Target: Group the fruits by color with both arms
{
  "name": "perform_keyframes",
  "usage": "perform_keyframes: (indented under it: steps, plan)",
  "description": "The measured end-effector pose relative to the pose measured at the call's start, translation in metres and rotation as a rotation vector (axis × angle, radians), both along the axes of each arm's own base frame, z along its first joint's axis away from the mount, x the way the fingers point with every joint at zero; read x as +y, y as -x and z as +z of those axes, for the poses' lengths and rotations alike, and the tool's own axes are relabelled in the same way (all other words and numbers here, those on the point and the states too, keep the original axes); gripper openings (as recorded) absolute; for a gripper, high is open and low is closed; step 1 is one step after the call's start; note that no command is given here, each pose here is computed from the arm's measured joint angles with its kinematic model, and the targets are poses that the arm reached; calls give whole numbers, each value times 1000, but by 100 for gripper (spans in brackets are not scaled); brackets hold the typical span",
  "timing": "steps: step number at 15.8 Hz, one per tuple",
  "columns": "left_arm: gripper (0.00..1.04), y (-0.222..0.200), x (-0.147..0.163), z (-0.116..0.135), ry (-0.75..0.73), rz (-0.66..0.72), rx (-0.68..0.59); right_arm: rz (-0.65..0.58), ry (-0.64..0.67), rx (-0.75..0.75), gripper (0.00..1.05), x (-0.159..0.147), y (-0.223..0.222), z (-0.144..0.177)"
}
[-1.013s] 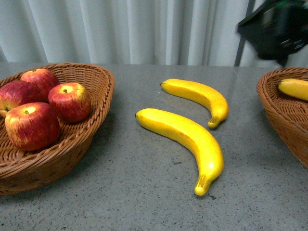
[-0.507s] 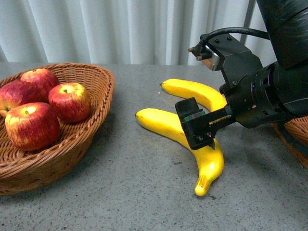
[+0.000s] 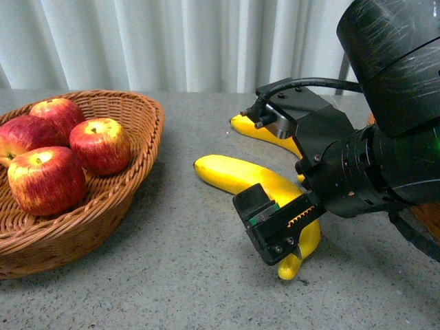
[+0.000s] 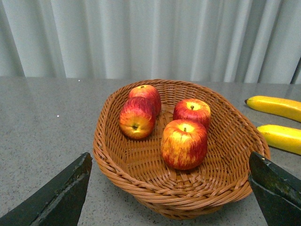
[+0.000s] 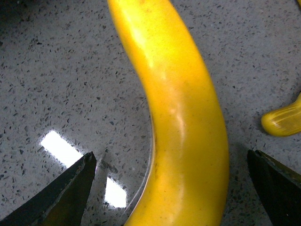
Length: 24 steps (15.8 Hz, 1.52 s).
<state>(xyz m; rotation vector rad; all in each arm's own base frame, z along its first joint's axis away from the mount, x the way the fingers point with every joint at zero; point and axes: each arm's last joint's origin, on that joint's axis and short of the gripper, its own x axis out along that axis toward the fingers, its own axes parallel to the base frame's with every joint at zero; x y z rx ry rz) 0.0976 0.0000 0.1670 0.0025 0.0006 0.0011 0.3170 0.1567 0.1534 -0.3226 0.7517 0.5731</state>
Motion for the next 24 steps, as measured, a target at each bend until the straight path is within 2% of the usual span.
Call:
perform_keyframes:
  steps: [1, 2, 7, 10, 12, 13, 16, 18, 20, 23, 24]
  plan:
    - [98, 0, 0, 0, 0, 0, 0, 13, 9, 2, 98, 1, 2, -2]
    - [98, 0, 0, 0, 0, 0, 0, 26, 21, 7, 91, 2, 5, -5]
    - [98, 0, 0, 0, 0, 0, 0, 23, 23, -15, 41, -2, 5, 1]
    - [98, 0, 0, 0, 0, 0, 0, -68, -50, -122, 39, -35, -2, 41]
    - [98, 0, 0, 0, 0, 0, 0, -199, -78, -229, 39, -81, -12, 76]
    - [98, 0, 0, 0, 0, 0, 0, -264, -67, -259, 39, -106, -15, 84]
    - [98, 0, 0, 0, 0, 0, 0, -431, 0, -249, 39, -184, -14, 80]
    - [98, 0, 0, 0, 0, 0, 0, -501, 62, -197, 39, -224, 10, 63]
    - [98, 0, 0, 0, 0, 0, 0, -455, 63, -169, 58, -218, 14, 54]
    - [98, 0, 0, 0, 0, 0, 0, -404, 43, -269, 97, -199, -1, 77]
    - [98, 0, 0, 0, 0, 0, 0, -385, 30, -303, 100, -190, -11, 88]
